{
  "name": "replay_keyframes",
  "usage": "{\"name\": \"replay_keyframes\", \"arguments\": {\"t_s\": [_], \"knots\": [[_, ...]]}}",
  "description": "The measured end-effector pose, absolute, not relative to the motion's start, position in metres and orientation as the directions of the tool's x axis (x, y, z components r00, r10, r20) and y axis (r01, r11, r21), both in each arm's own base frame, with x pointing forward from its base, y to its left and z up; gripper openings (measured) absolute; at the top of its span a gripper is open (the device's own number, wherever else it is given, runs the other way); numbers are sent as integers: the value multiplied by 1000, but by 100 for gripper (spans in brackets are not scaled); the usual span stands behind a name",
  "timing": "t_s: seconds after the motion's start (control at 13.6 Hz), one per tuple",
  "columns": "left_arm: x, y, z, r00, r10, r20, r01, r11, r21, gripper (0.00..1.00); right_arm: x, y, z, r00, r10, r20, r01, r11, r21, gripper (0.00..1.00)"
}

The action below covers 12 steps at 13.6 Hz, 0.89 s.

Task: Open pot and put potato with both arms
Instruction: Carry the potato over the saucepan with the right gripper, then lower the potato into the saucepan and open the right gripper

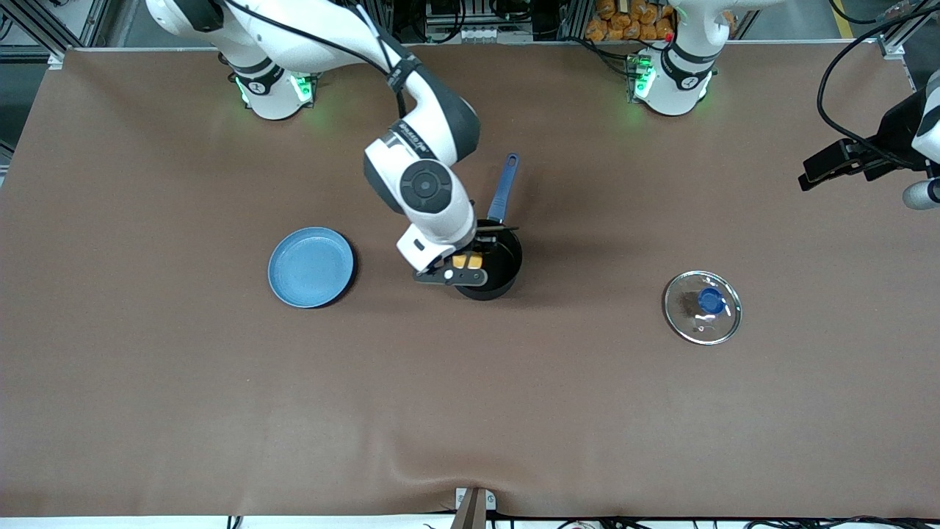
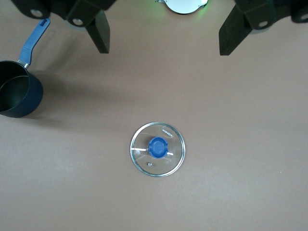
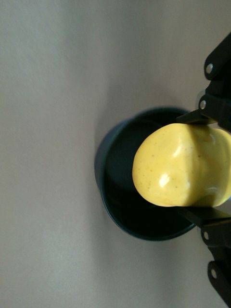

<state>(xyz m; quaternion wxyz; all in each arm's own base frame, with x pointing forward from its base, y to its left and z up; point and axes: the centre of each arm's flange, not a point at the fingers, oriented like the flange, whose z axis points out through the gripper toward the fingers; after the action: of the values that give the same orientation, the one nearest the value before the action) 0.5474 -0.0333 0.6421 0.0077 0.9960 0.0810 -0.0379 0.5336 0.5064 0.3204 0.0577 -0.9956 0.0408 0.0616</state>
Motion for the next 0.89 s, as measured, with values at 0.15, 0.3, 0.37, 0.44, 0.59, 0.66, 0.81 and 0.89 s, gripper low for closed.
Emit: {"name": "replay_keyframes", "arguments": {"t_s": [0.15,0.3,0.37,0.44,0.59,0.66,0.81,0.89], "knots": [[548,-33,642,984,161,-77,162,-987,9,100,522,523,292,990,-63,-123,-75,-992,-101,69],[548,-33,642,984,161,-77,162,-987,9,100,513,534,268,991,-53,-122,-64,-994,-86,69],[548,-33,642,984,161,-77,162,-987,9,100,510,536,263,992,-48,-119,-58,-995,-78,69],[548,-33,642,984,161,-77,162,-987,9,100,510,536,258,992,-47,-120,-56,-996,-70,69],[548,-33,642,984,161,-77,162,-987,9,100,512,535,249,992,-59,-114,-66,-996,-61,69],[548,-33,642,984,161,-75,162,-987,10,100,513,535,245,992,-67,-106,-74,-995,-66,69],[548,-33,642,984,161,-73,162,-987,10,100,512,536,234,992,-69,-103,-75,-995,-62,69],[548,-33,642,984,161,-73,162,-987,10,100,511,537,230,992,-68,-105,-75,-995,-59,69]]}}
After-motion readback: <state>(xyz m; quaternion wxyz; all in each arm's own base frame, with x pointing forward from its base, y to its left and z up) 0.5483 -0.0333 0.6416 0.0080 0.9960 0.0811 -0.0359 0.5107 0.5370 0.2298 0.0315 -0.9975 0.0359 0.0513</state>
